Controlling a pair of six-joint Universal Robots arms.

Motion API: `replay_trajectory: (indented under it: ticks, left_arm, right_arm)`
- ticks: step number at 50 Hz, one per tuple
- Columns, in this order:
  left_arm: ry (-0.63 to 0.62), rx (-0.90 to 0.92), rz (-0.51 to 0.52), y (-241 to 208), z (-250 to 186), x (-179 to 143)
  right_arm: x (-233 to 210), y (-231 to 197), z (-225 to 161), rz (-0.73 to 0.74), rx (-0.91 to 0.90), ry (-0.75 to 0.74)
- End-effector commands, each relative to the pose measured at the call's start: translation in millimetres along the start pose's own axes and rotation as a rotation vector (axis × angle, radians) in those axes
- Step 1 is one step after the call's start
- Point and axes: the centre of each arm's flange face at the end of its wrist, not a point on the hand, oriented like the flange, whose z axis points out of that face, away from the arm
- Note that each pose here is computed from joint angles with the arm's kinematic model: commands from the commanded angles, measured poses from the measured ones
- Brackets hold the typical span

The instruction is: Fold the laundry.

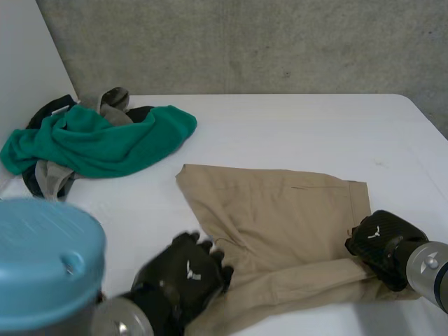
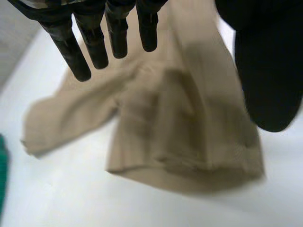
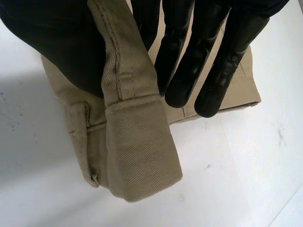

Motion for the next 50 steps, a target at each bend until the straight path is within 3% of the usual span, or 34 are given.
replay_trajectory:
  ticks: [1, 5, 12, 20, 34, 42, 50]
  left_arm:
    - [-0.28, 0.158, -0.102, -17, 76, -82]
    - [-0.3, 0.205, -0.091, -14, 119, -97]
    - [-0.183, 0.213, 0.031, 12, 193, -93]
    - [-0.192, 0.145, 0.081, 40, 220, -99]
    - [-0.38, -0.106, -0.025, 68, 192, -105]
    - [-0.339, -0.139, -0.141, 79, 174, -85]
    - [-0.327, -0.135, -0.149, 80, 160, -77]
  right_arm:
    - [-3, -1, 1, 0.002, 0.005, -0.012]
    - [-6, -1, 1, 0.001, 0.011, -0.023]
    - [-9, 1, 2, 0.002, 0.006, -0.033]
    - [-9, 4, 4, 0.012, -0.004, -0.032]
    - [-7, 3, 5, 0.02, 0.006, -0.015]
    - [-10, 4, 9, 0.051, 0.0, -0.034]
    - [-11, 4, 10, 0.055, -0.001, -0.039]
